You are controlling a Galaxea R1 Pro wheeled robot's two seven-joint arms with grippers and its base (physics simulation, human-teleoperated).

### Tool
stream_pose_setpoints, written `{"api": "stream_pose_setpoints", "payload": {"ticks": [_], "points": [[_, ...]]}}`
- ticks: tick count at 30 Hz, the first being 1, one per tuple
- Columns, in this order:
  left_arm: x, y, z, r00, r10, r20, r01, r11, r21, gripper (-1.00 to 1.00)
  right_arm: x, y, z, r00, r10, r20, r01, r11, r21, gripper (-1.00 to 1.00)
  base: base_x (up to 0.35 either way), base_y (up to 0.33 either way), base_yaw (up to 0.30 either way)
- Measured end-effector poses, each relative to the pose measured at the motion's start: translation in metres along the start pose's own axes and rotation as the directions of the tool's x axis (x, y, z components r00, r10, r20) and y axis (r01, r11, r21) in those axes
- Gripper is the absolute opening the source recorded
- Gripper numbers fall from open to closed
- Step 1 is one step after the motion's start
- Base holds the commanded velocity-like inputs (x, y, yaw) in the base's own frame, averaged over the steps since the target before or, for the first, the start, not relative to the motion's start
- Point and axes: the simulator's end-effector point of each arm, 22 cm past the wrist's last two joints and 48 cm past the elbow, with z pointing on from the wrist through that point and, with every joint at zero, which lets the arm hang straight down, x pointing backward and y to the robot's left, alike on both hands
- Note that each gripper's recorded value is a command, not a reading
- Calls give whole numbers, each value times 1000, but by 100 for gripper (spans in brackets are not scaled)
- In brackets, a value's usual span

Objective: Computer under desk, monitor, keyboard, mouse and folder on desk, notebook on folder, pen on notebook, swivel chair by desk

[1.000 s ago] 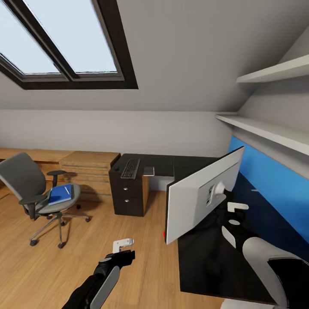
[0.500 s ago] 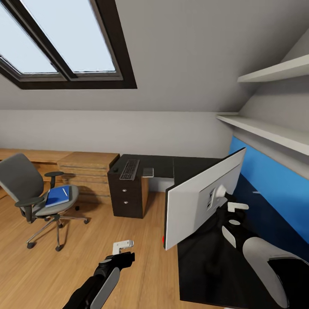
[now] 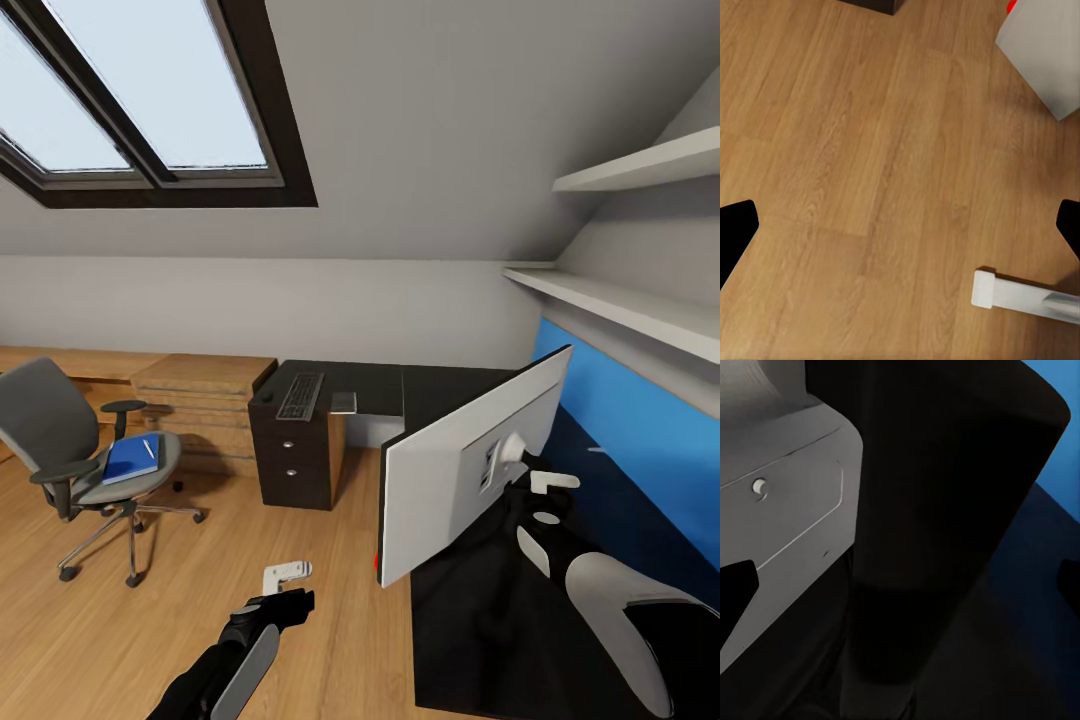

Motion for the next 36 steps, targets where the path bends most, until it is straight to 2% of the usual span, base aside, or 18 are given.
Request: {"api": "stream_pose_setpoints", "payload": {"ticks": [27, 28, 36], "points": [[9, -1, 2, 1000, 1, -19, -1, 1000, -3, 100, 0, 0, 0, 1000, -1, 1, 1, 1000, 0, 100, 38, -14, 0], [9, -1, 2, 1000, 1, -19, -1, 1000, -4, 100, 0, 0, 0, 1000, -1, 0, 1, 1000, -1, -100, 3, -2, 0], [9, -2, 2, 1000, 0, -19, 0, 1000, -4, 100, 0, -1, 0, 1000, 0, 0, 0, 1000, 2, -100, 1, 0, 0]]}}
